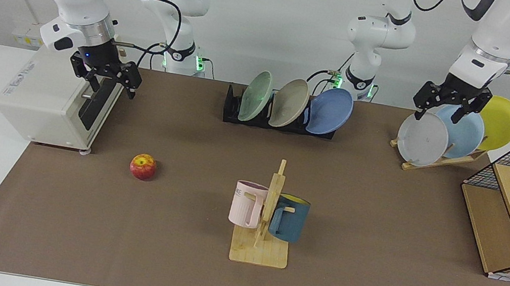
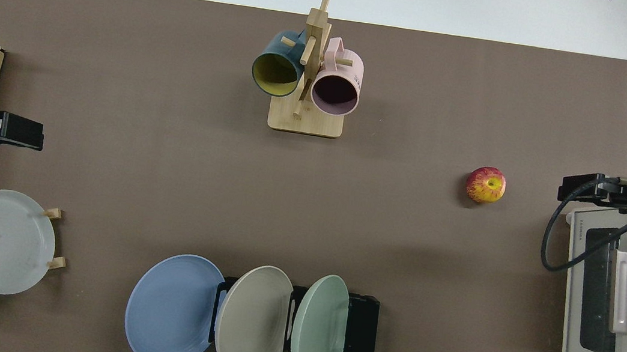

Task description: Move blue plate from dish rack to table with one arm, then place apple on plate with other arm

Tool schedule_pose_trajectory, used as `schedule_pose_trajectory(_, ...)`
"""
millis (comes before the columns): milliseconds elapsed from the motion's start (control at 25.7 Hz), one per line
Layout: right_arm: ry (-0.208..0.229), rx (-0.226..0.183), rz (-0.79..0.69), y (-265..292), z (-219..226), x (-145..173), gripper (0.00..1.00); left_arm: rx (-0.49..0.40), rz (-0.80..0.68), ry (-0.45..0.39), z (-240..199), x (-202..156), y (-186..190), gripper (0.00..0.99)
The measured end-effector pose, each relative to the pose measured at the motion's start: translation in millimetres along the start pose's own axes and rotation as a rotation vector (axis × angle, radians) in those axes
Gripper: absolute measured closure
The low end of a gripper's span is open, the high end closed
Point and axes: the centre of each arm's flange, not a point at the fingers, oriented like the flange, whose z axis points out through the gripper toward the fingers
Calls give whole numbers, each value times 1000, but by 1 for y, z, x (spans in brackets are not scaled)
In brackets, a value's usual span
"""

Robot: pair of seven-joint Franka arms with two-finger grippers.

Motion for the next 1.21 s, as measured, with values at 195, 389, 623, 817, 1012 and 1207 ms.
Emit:
schedule_pose_trajectory(195,0,0,0,0,0,0,0,-2,1,-1,0,0,1,0)
schedule_pose_trajectory(389,0,0,0,0,0,0,0,-7,1,3,0,1,1,0)
schedule_pose_trajectory(623,0,0,0,0,0,0,0,-24,1,37,-1,5,3,0)
schedule_pose_trajectory(817,0,0,0,0,0,0,0,-27,1,38,2,6,4,0)
schedule_pose_trajectory(1012,0,0,0,0,0,0,0,-28,1,36,3,6,4,0)
schedule_pose_trajectory(1207,0,0,0,0,0,0,0,-28,1,31,5,6,4,0)
